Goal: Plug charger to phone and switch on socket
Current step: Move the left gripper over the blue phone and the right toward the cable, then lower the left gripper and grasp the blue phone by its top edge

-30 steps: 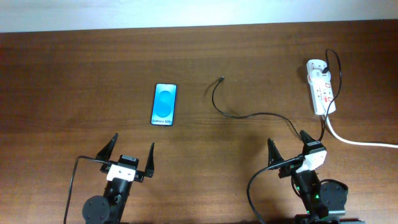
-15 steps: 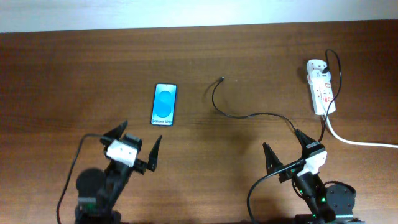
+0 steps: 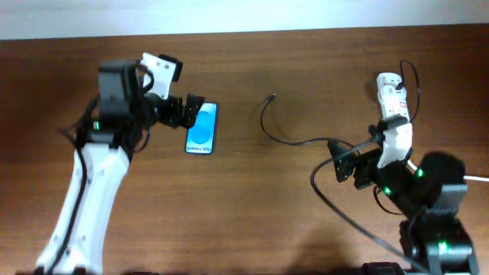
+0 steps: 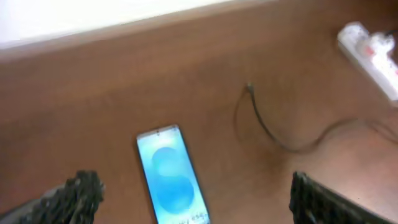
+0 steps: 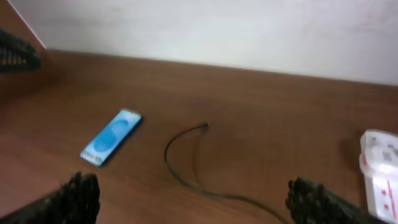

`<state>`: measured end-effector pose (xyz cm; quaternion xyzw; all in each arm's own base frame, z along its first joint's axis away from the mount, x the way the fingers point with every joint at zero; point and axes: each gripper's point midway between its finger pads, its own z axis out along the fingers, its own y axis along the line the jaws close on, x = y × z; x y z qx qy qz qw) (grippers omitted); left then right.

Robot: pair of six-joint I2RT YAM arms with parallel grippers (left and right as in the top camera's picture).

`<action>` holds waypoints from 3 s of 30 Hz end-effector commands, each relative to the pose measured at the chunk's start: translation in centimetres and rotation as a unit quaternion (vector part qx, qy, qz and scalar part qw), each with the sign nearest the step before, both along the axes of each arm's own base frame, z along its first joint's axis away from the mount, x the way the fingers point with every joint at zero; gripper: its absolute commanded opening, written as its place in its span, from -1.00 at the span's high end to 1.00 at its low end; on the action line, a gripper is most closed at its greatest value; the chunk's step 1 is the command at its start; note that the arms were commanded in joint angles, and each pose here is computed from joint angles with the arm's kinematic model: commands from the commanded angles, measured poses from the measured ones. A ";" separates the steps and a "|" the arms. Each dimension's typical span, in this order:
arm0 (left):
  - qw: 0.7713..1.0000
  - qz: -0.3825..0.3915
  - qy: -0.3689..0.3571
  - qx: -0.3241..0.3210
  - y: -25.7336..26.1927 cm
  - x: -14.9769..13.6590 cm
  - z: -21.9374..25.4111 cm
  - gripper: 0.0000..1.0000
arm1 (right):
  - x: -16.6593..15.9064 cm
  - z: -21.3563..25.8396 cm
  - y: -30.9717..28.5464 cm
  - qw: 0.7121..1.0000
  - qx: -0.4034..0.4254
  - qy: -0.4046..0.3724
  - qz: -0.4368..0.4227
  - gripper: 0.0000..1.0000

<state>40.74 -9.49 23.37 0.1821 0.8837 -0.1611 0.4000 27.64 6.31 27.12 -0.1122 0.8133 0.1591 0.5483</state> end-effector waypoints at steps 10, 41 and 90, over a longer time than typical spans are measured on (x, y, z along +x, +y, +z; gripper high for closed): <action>0.991 -0.004 0.137 -0.002 -0.5 4.9 -0.7 -0.98 | 5.6 0.6 -2.0 0.980 -0.057 0.188 -0.025 -0.97; 0.897 0.147 0.392 0.144 -1.3 3.0 -22.8 -0.99 | 5.5 -3.1 -0.7 0.963 -0.030 0.268 0.012 -0.97; 0.927 0.127 0.326 0.137 -4.9 7.1 -14.8 0.49 | 5.4 -3.4 -0.7 0.961 -0.029 0.275 0.012 -0.97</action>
